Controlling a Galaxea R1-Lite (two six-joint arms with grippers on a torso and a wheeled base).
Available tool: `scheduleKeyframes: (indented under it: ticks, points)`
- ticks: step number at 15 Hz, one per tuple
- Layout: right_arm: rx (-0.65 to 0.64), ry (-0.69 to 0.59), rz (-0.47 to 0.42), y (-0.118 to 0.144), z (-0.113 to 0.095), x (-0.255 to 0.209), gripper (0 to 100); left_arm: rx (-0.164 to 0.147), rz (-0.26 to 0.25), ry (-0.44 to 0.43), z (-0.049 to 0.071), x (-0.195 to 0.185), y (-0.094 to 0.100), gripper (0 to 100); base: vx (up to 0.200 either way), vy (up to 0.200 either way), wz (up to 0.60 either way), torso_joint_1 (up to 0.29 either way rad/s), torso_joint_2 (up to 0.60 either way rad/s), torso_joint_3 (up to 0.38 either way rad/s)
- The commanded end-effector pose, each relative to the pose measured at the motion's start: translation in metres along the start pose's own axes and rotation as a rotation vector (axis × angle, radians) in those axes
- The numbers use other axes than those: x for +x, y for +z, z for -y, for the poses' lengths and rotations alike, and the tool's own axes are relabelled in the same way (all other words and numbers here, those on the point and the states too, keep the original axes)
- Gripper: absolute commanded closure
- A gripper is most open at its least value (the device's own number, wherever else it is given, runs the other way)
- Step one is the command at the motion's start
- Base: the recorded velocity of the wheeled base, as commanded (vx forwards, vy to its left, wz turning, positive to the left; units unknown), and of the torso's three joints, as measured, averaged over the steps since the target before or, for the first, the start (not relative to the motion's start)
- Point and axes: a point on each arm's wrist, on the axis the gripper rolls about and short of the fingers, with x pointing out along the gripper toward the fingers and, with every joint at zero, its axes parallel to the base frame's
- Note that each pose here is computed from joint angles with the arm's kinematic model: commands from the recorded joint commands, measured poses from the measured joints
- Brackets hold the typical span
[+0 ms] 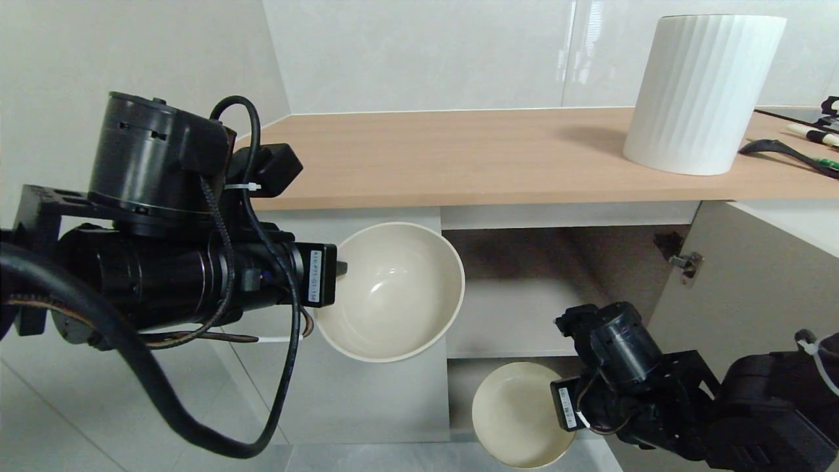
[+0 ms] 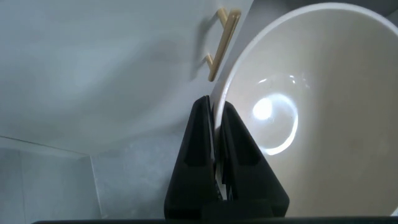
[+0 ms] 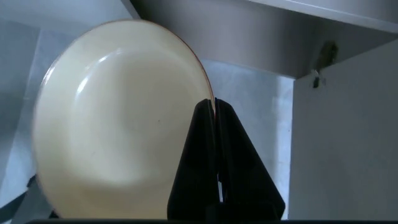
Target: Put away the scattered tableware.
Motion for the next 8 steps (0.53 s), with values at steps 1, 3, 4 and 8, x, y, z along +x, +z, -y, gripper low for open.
scheduleKeyframes:
  ticks: [1, 3, 4, 8]
  points:
    - [-0.008, -0.006, -0.023, -0.005, -0.001, 0.006, 100, 0.000, -0.005, 0.002, 0.000, 0.002, -0.001, 100, 0.000, 0.000, 0.00, -0.017, 0.09, 0.105]
    - [-0.007, -0.004, -0.020, -0.007, 0.000, 0.007, 100, -0.001, -0.005, 0.002, 0.000, 0.001, -0.001, 100, 0.000, 0.000, 0.00, -0.004, 0.02, 0.025]
    - [0.003, -0.001, -0.014, -0.005, 0.000, 0.010, 100, -0.002, -0.004, 0.001, 0.000, 0.001, -0.001, 100, 0.000, 0.000, 0.00, 0.000, 0.00, 0.000]
    - [0.153, -0.012, 0.085, 0.007, 0.004, 0.053, 100, 0.003, -0.005, -0.005, 0.001, 0.000, -0.001, 100, 0.000, 0.000, 0.00, 0.000, 0.00, 0.000]
